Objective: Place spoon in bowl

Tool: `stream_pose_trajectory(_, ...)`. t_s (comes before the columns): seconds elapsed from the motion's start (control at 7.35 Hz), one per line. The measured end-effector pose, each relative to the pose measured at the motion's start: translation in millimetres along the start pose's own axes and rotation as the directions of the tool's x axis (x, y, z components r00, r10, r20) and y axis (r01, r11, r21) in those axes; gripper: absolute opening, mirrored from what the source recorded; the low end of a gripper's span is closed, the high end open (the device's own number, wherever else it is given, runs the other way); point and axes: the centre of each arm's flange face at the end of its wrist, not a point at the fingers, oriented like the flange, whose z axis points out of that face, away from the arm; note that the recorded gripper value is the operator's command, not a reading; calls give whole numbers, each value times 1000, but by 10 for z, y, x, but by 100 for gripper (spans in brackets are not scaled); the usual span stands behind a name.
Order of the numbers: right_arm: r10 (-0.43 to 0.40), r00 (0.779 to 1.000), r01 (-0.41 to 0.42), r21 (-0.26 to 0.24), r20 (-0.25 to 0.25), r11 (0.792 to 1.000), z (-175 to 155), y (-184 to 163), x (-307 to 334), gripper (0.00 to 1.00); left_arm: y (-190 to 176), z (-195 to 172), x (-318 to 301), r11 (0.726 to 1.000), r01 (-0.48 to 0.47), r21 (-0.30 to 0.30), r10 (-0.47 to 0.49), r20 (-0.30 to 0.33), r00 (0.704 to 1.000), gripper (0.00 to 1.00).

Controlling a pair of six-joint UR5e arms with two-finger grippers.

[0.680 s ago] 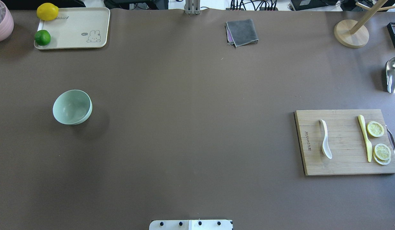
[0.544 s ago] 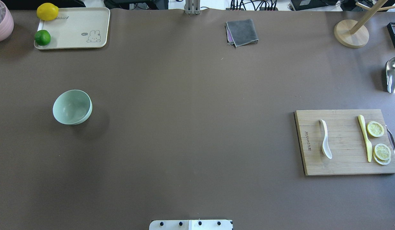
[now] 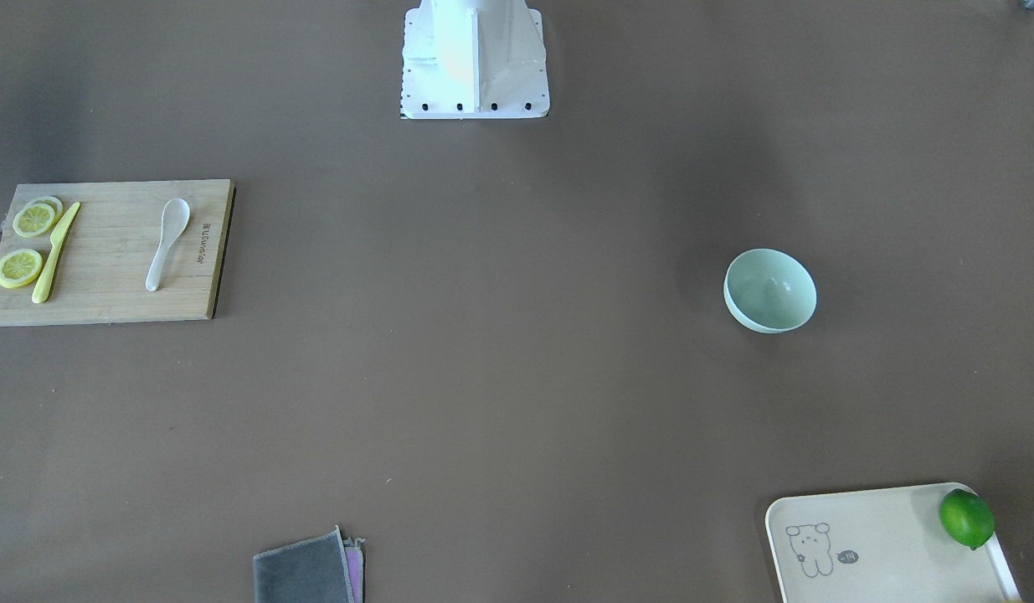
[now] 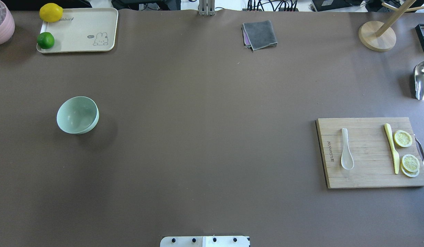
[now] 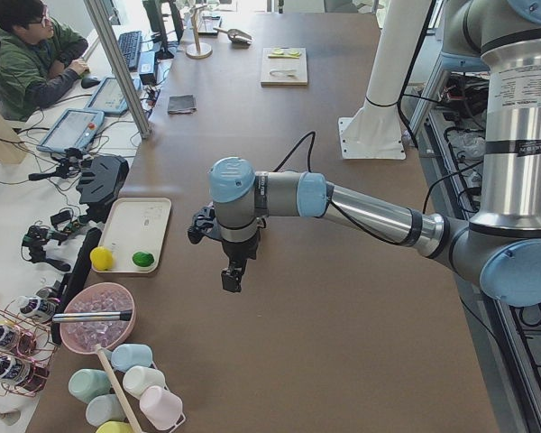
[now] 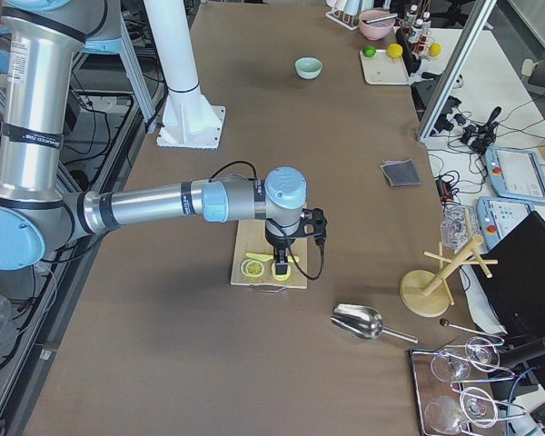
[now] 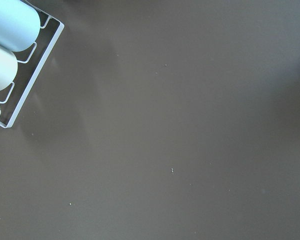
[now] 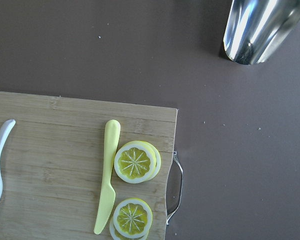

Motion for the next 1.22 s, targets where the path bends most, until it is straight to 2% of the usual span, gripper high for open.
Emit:
stream_pose_trajectory(0.14,0,1000,0,0,-1,1000,1,-2,-1,100,-35,-22,12,1000,-16,19,16,6,1000,99)
stream_pose_trajectory(0.41,-7,1000,7,6,-2,1000,-19,-31,-25,100,-135,-101,44,990,-95,104,91,41,995,99)
stream_pose_trajectory(0.54,-35,999,35,32,-3,999,-66,-81,-76,100,-186,-124,37,976,-149,161,140,71,988,99)
stream_pose_trajectory(0.82,-142,989,145,157,-29,977,-200,-195,-199,100,-315,-132,2,937,-229,264,203,122,971,99)
stream_pose_trajectory(0.95,-142,988,151,196,-57,969,-232,-215,-205,100,-333,-103,-5,928,-219,301,194,113,975,99)
stream_pose_trajectory(1.22,-87,993,103,224,-83,969,-170,-289,-316,100,-362,-12,45,900,-227,371,209,89,974,99)
